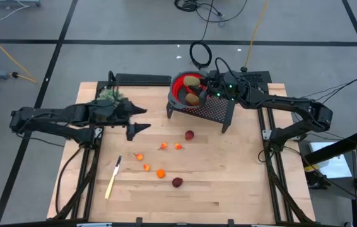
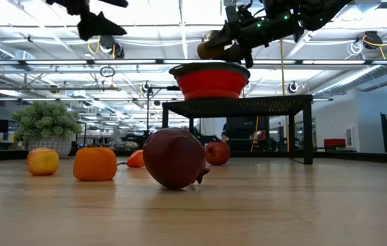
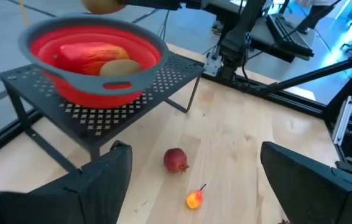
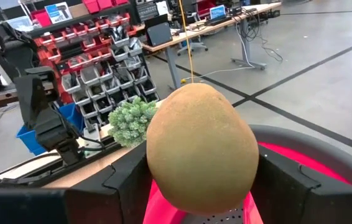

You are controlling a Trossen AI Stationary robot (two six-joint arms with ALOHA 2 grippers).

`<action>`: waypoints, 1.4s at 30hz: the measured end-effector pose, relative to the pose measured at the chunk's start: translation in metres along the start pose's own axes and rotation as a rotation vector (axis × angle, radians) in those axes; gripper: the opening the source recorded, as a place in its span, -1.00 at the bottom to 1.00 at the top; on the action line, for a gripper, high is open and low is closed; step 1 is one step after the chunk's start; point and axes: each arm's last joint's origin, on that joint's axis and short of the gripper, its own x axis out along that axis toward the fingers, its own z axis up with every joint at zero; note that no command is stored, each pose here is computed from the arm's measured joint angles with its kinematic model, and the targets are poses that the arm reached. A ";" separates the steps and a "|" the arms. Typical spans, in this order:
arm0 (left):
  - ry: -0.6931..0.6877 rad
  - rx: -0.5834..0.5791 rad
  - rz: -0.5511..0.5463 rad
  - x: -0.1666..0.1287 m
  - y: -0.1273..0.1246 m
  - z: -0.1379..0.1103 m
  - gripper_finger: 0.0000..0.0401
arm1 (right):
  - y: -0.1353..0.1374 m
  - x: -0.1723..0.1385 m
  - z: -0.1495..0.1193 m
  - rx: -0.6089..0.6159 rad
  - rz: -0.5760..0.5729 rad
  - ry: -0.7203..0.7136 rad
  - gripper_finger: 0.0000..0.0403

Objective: Pick & Place Fruit
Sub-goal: Put the kiwi into the red strainer bowl on the shelf

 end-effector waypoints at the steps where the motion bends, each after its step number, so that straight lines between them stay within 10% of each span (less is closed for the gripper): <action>1: -0.002 0.000 0.000 -0.004 0.001 -0.003 0.76 | 0.000 0.000 0.000 0.001 0.000 0.000 0.10; 42: -0.031 -0.044 0.035 -0.026 0.014 -0.031 0.76 | 0.002 0.031 -0.015 0.068 0.004 -0.012 0.10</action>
